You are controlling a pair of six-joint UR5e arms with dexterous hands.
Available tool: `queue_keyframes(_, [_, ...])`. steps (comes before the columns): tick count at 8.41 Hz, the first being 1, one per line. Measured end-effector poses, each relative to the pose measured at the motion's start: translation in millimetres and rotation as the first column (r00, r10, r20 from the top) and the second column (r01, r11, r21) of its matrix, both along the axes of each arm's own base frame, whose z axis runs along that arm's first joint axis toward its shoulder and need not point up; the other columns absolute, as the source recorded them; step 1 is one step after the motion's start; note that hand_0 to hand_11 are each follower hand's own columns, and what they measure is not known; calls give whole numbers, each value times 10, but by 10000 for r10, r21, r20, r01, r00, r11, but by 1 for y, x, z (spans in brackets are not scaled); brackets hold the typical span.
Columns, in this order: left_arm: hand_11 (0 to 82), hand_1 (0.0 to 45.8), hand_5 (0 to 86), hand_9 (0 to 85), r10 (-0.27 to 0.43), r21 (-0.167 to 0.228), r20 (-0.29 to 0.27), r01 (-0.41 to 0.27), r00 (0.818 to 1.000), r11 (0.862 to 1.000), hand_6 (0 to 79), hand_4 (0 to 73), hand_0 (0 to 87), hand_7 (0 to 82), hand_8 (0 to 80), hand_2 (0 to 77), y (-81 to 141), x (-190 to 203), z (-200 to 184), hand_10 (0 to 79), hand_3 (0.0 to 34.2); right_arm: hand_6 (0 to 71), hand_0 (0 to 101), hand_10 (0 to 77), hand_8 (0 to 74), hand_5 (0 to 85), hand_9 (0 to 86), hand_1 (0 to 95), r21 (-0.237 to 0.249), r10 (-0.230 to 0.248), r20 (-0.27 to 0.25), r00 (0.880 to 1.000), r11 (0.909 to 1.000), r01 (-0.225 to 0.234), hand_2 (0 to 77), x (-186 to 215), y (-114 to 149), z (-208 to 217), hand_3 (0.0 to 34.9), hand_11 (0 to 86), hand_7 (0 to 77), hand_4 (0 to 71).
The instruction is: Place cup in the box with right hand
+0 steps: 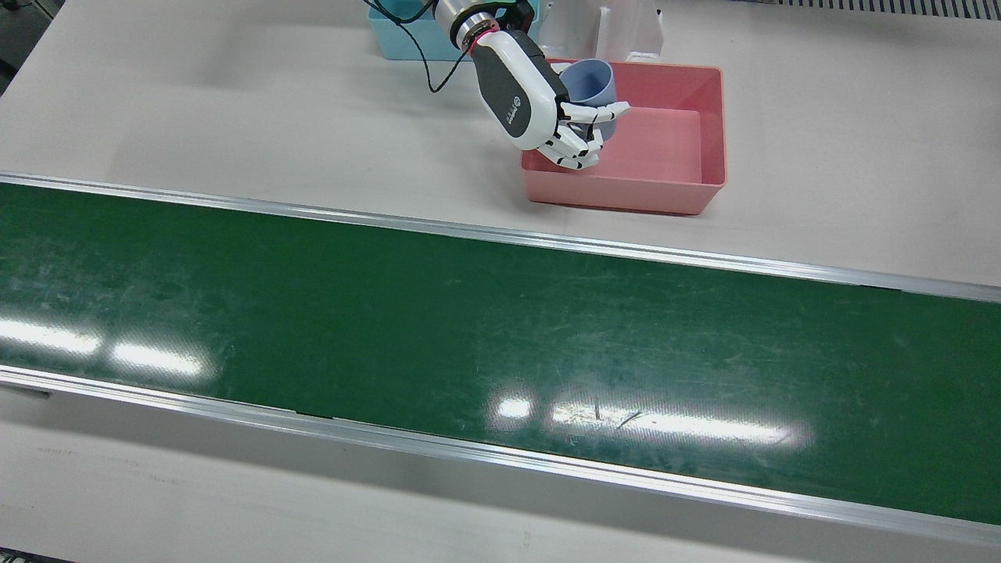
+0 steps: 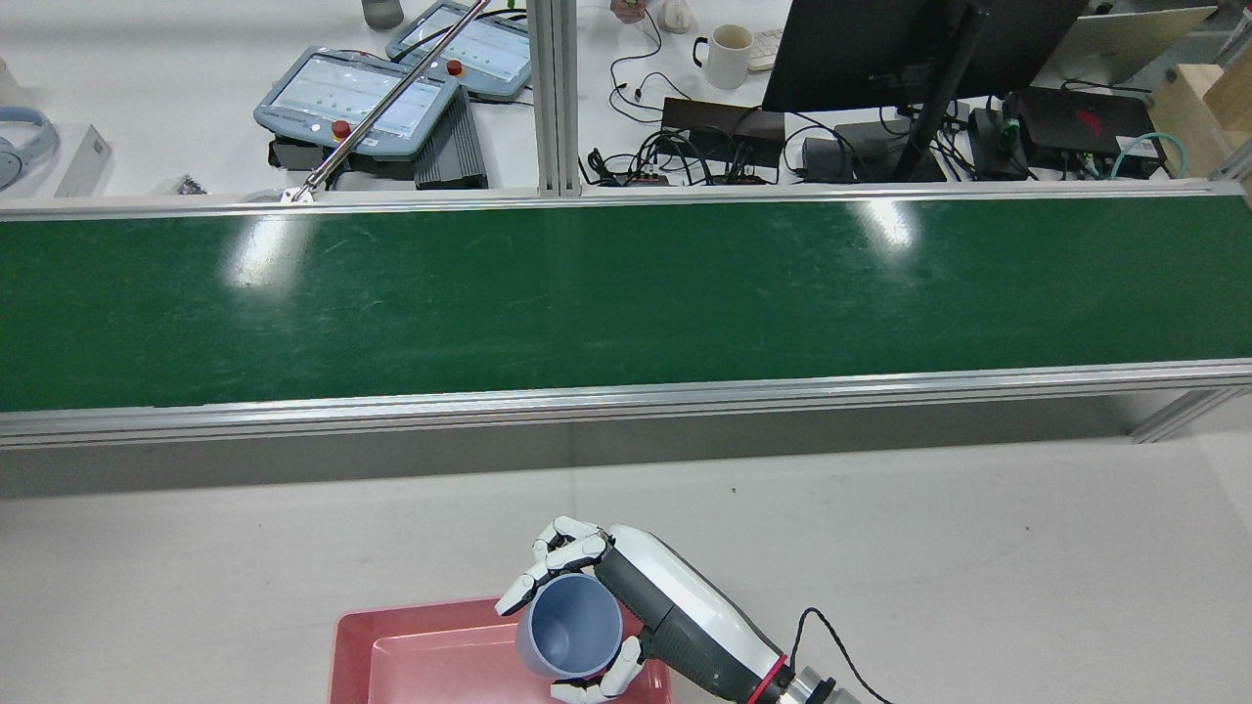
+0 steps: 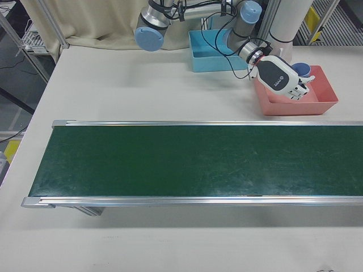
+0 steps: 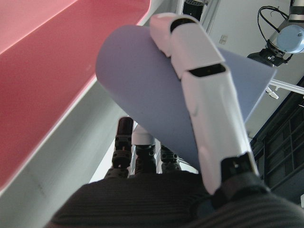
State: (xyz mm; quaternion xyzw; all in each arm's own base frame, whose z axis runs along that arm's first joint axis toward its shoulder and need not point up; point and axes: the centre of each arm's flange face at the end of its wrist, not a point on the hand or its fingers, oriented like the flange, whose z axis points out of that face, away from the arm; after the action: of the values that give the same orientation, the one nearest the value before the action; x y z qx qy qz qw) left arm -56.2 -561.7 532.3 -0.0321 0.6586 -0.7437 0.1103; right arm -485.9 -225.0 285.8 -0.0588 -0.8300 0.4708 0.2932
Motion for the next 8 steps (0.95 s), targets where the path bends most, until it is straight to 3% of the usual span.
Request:
queue_keyframes(1, [0,5,0,5,-2,-1,1,2,10000,10000,0,0,0,0,0,5,0,0,0,0,0,224,804,202,349,185,774,164,-9,10,-17,10000,10000,-10,316,1,-1,1,0,322,704,344])
queue_keyframes(2, [0,5,0,5,-2,-3,1,2,10000,10000,0,0,0,0,0,5,0,0,0,0,0,142,733,131,333,142,196,240,-9,19,-24,10000,10000,-19,147,1,-2,1,31,224,622,311])
queue_keyframes(3, [0,5,0,5,-4,-4,1,4,10000,10000,0,0,0,0,0,5,0,0,0,0,0,142,733,120,333,142,196,240,-9,25,-30,10000,10000,-25,147,1,-2,2,31,202,622,311])
queue_keyframes(4, [0,5,0,5,-4,-3,1,4,10000,10000,0,0,0,0,0,5,0,0,0,0,0,114,608,93,278,87,5,207,13,0,-28,10000,10000,0,49,1,-3,2,70,158,556,202])
queue_keyframes(5, [0,5,0,5,-4,-3,1,4,10000,10000,0,0,0,0,0,5,0,0,0,0,0,114,507,104,278,76,196,49,37,-19,-25,10000,10000,20,11,2,-4,1,115,153,595,256])
queue_keyframes(6, [0,5,0,5,-4,1,1,4,10000,10000,0,0,0,0,0,5,0,0,0,0,0,98,494,76,273,55,349,38,55,-21,13,10000,10000,21,11,3,-5,0,156,109,556,251])
queue_keyframes(7, [0,5,0,5,-4,6,0,4,10000,10000,0,0,0,0,0,5,0,0,0,0,0,87,485,76,256,49,338,22,64,20,133,9999,10000,-21,11,8,-7,-5,190,109,551,224])
queue_keyframes(8, [0,5,0,5,-7,10,0,7,10000,10000,0,0,0,0,0,5,0,0,0,0,0,93,466,76,256,49,338,11,75,177,301,9994,9998,-179,11,20,-14,-11,198,104,562,224])
